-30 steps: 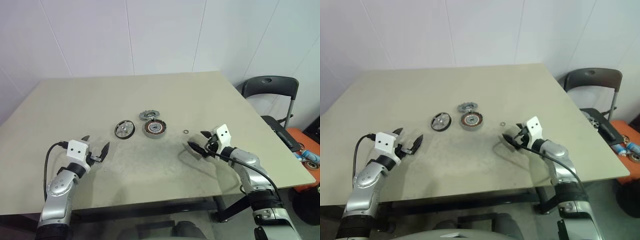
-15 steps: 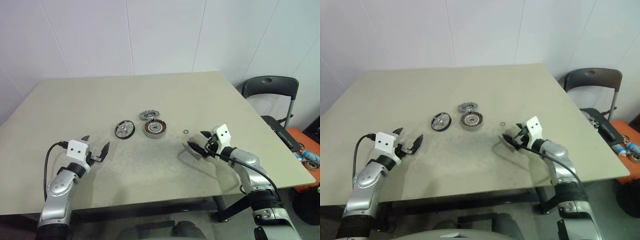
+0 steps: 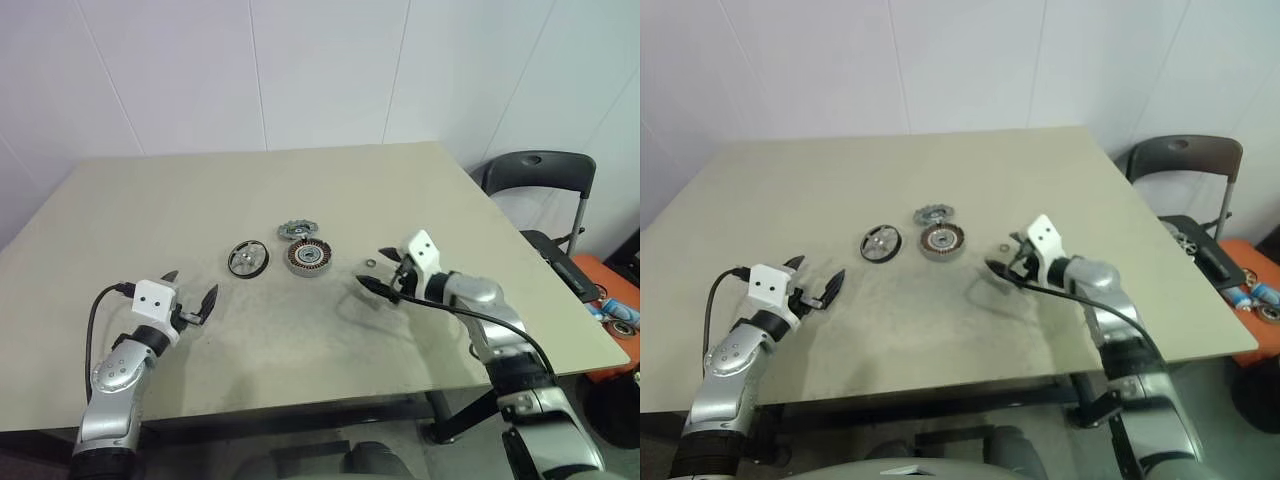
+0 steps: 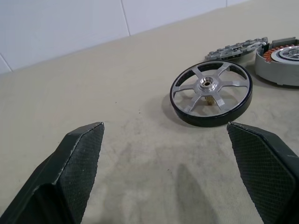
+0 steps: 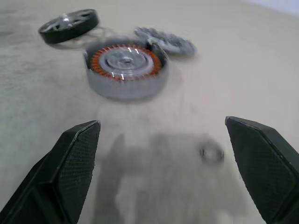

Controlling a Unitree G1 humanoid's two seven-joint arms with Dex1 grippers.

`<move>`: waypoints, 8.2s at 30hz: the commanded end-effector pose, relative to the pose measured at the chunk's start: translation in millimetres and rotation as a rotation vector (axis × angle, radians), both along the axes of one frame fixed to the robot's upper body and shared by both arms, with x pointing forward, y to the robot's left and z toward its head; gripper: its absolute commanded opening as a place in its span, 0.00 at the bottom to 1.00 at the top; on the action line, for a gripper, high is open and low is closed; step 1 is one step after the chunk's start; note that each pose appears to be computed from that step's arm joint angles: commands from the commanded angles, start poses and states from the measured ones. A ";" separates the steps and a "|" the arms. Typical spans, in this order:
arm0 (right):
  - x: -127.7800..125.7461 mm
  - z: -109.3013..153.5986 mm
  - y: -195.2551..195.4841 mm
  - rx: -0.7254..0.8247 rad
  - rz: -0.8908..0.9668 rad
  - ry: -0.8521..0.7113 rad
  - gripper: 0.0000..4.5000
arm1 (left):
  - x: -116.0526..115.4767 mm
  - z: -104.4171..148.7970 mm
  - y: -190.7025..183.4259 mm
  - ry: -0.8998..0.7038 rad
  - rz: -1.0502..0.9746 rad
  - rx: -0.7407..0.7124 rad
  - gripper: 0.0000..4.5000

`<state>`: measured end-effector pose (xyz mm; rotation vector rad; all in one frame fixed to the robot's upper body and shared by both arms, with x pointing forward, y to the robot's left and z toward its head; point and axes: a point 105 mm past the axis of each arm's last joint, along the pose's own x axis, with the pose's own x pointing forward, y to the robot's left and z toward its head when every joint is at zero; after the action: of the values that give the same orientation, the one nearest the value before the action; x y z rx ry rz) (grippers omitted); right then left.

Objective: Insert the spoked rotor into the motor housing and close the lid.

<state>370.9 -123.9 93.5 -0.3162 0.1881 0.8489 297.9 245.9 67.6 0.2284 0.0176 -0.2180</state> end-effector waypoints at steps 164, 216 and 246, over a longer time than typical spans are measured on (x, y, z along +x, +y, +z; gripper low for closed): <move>41.6 -42.3 -6.9 0.072 -0.281 0.287 0.88 | -11.8 18.5 -33.4 -0.054 -0.087 0.011 1.00; -32.5 17.2 101.6 -0.086 0.416 0.289 0.17 | -17.2 14.9 -31.4 -0.040 -0.080 0.007 1.00; -28.8 -8.2 103.5 -0.082 0.371 0.360 0.17 | -20.1 19.0 -29.1 -0.039 -0.070 0.015 1.00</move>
<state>338.0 -25.1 73.7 -0.2576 0.5639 1.2604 275.4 214.5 68.1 0.2289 0.0314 -0.2907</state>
